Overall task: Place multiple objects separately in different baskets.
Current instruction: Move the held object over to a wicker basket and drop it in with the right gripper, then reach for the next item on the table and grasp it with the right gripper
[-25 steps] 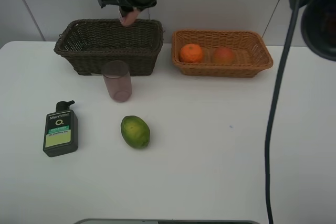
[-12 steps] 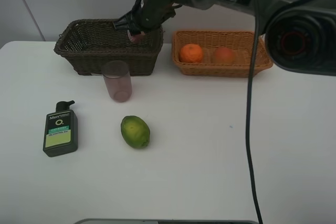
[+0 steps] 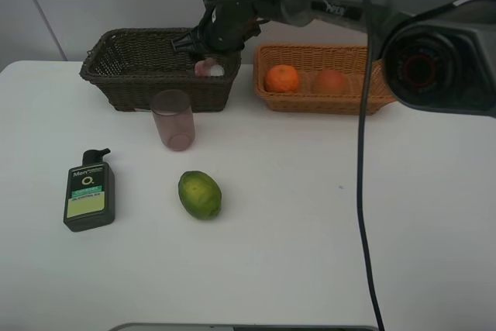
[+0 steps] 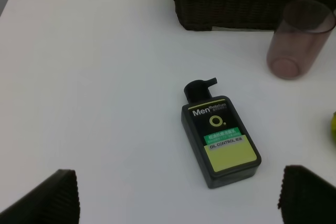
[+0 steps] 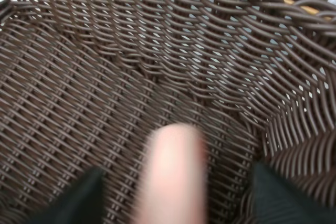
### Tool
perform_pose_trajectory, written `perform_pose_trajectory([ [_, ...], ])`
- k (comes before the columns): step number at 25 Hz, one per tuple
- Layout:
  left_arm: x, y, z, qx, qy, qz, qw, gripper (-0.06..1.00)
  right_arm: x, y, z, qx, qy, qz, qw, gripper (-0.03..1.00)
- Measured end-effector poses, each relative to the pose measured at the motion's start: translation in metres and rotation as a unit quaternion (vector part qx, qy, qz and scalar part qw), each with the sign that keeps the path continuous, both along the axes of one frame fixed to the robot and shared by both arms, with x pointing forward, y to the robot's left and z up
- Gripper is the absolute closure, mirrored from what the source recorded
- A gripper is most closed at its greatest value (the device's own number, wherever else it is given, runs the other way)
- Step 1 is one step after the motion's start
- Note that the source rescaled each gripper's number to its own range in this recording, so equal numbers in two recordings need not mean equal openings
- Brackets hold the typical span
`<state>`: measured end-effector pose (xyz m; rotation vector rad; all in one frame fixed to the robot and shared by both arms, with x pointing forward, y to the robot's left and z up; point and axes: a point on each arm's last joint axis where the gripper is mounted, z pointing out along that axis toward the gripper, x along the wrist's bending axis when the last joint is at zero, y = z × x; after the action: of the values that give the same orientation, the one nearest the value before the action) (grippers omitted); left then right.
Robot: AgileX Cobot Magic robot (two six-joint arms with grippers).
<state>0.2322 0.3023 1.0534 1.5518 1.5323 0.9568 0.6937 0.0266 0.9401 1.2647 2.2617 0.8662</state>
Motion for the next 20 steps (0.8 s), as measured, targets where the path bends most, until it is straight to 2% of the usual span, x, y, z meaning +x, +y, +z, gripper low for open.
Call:
perform_pose_trajectory([
  [2, 0.000, 0.000, 0.000, 0.000, 0.000, 0.000, 1.000, -0.03, 0.000, 0.000, 0.000, 0.000, 0.000, 0.000, 1.000, 0.19],
  [4, 0.000, 0.000, 0.000, 0.000, 0.000, 0.000, 1.000, -0.03, 0.000, 0.000, 0.000, 0.000, 0.000, 0.000, 1.000, 0.07],
  [5, 0.000, 0.000, 0.000, 0.000, 0.000, 0.000, 1.000, -0.03, 0.000, 0.000, 0.000, 0.000, 0.000, 0.000, 1.000, 0.04],
  [9, 0.000, 0.000, 0.000, 0.000, 0.000, 0.000, 1.000, -0.03, -0.002, -0.001, 0.008, 0.001, 0.005, -0.003, 1.000, 0.00],
  [15, 0.000, 0.000, 0.000, 0.000, 0.000, 0.000, 1.000, -0.03, -0.012, -0.005, 0.035, -0.001, 0.025, -0.010, 1.000, 0.00],
  [20, 0.000, 0.000, 0.000, 0.000, 0.000, 0.000, 1.000, -0.03, -0.038, -0.005, 0.065, -0.030, 0.070, -0.009, 0.997, 0.00],
])
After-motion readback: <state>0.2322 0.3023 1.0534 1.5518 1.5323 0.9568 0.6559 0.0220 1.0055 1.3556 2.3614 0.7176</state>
